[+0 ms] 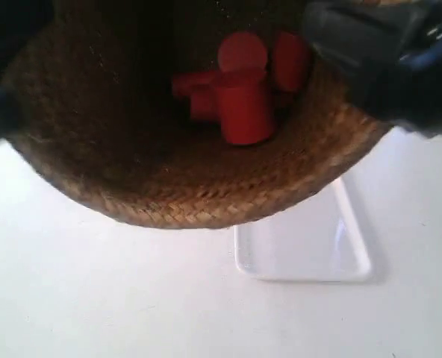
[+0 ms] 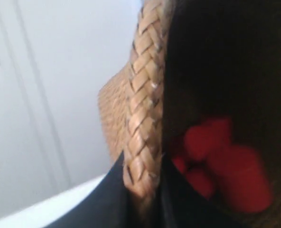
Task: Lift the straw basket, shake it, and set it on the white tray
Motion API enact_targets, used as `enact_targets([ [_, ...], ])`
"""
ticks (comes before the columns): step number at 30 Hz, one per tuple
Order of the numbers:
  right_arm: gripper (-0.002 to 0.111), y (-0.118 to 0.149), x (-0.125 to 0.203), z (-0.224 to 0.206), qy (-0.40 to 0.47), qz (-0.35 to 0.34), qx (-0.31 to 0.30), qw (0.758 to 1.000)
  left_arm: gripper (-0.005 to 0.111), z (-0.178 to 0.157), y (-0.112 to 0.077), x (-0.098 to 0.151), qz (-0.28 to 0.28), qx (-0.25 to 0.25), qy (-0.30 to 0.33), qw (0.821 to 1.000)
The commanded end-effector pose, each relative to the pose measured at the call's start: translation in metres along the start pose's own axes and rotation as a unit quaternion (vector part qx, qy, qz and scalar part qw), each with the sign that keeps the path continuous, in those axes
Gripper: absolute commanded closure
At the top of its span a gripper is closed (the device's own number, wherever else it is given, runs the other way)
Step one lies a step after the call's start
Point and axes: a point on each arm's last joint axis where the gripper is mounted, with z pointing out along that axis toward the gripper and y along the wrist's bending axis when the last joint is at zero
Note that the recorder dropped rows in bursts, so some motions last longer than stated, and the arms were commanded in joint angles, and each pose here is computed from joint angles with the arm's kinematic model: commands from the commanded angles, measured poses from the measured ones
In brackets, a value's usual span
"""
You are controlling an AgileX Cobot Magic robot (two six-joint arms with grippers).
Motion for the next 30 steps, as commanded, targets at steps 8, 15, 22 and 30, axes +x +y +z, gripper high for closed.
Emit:
enact_targets([
  [8, 0.108, -0.014, 0.061, 0.052, 0.115, -0.004, 0.04, 0.993, 0.107, 0.037, -0.011, 0.056, 0.026, -0.031, 0.112, 0.993],
  [15, 0.108, -0.013, 0.062, 0.051, 0.129, -0.031, 0.032, 0.991, 0.107, 0.037, -0.014, 0.058, 0.011, -0.015, 0.123, 0.992],
  [22, 0.108, 0.027, -0.008, -0.001, 0.078, 0.005, -0.078, 0.994, 0.107, -0.009, -0.028, -0.02, 0.002, 0.152, 0.008, 0.988],
  [30, 0.108, -0.008, 0.059, 0.053, 0.097, -0.012, 0.03, 0.995, 0.107, 0.041, -0.015, 0.049, 0.018, -0.024, 0.123, 0.992],
])
